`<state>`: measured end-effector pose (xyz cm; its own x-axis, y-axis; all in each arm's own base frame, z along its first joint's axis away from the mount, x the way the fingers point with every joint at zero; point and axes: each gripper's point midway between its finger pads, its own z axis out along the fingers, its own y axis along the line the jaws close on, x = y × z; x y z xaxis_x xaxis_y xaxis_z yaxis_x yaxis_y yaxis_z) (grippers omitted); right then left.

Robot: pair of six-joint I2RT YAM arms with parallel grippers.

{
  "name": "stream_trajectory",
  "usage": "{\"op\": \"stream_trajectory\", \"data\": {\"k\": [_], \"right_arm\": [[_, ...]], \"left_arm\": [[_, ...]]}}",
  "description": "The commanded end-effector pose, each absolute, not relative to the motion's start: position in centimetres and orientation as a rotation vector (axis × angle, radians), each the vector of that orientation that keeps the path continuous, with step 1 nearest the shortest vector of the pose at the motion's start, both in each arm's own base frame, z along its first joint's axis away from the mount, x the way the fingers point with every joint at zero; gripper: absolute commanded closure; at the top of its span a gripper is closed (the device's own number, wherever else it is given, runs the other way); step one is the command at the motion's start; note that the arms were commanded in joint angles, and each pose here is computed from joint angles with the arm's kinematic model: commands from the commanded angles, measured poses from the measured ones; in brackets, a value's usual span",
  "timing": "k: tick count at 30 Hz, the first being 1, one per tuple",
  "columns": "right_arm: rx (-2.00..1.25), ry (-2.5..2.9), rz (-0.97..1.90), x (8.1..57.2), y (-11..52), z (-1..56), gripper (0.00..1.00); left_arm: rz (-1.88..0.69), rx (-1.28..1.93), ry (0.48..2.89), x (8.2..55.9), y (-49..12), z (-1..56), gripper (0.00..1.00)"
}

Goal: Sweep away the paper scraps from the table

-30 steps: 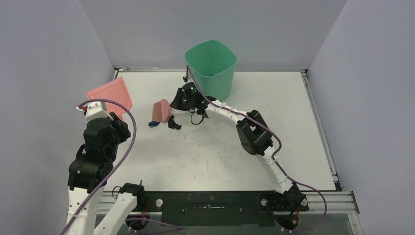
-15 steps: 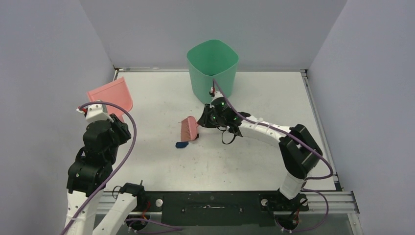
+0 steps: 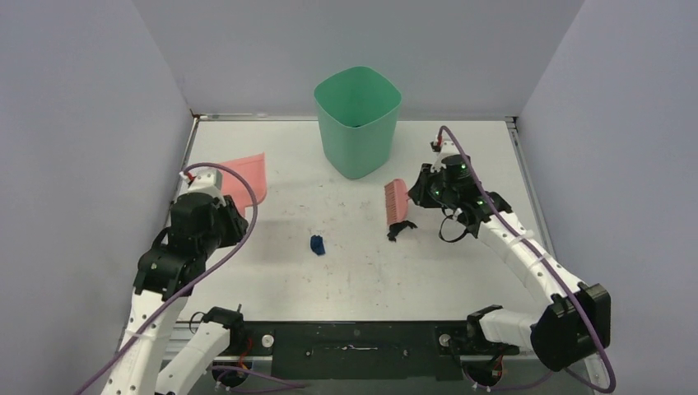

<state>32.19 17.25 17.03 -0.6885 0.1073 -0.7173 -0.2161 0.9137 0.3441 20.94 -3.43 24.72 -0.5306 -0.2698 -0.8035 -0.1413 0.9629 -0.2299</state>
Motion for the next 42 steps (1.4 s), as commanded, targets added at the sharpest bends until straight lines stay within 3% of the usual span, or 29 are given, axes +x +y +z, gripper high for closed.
{"op": "stream_trajectory", "data": {"k": [1, 8, 15, 24, 33, 42], "right_arm": [[-0.234, 2.068, 0.495, 31.4, 15.4, 24.3, 0.95], [-0.293, 2.003, 0.115, 32.0, 8.9, 26.1, 0.95], [-0.416, 2.289, -0.167, 31.0, 5.3, 18.7, 0.95], [-0.638, 2.394, 0.023, 30.1, 11.3, 15.3, 0.95], [-0.865, 2.443, 0.402, 28.4, 19.6, 13.8, 0.95], [-0.983, 2.383, 0.640, 28.5, 27.2, 15.4, 0.95]], "left_arm": [[-0.341, -0.065, 2.335, 20.5, -8.0, 22.4, 1.00], [-0.286, 0.210, 2.675, 16.3, -10.7, 17.9, 1.00], [-0.198, 0.384, 2.815, 13.3, -11.9, 14.8, 1.00], [-0.048, 0.532, 2.918, 11.2, -12.8, 12.7, 1.00], [0.016, 0.589, 2.966, 9.5, -13.1, 10.4, 1.00], [0.050, 0.607, 2.986, 9.3, -13.5, 8.4, 1.00]]}}
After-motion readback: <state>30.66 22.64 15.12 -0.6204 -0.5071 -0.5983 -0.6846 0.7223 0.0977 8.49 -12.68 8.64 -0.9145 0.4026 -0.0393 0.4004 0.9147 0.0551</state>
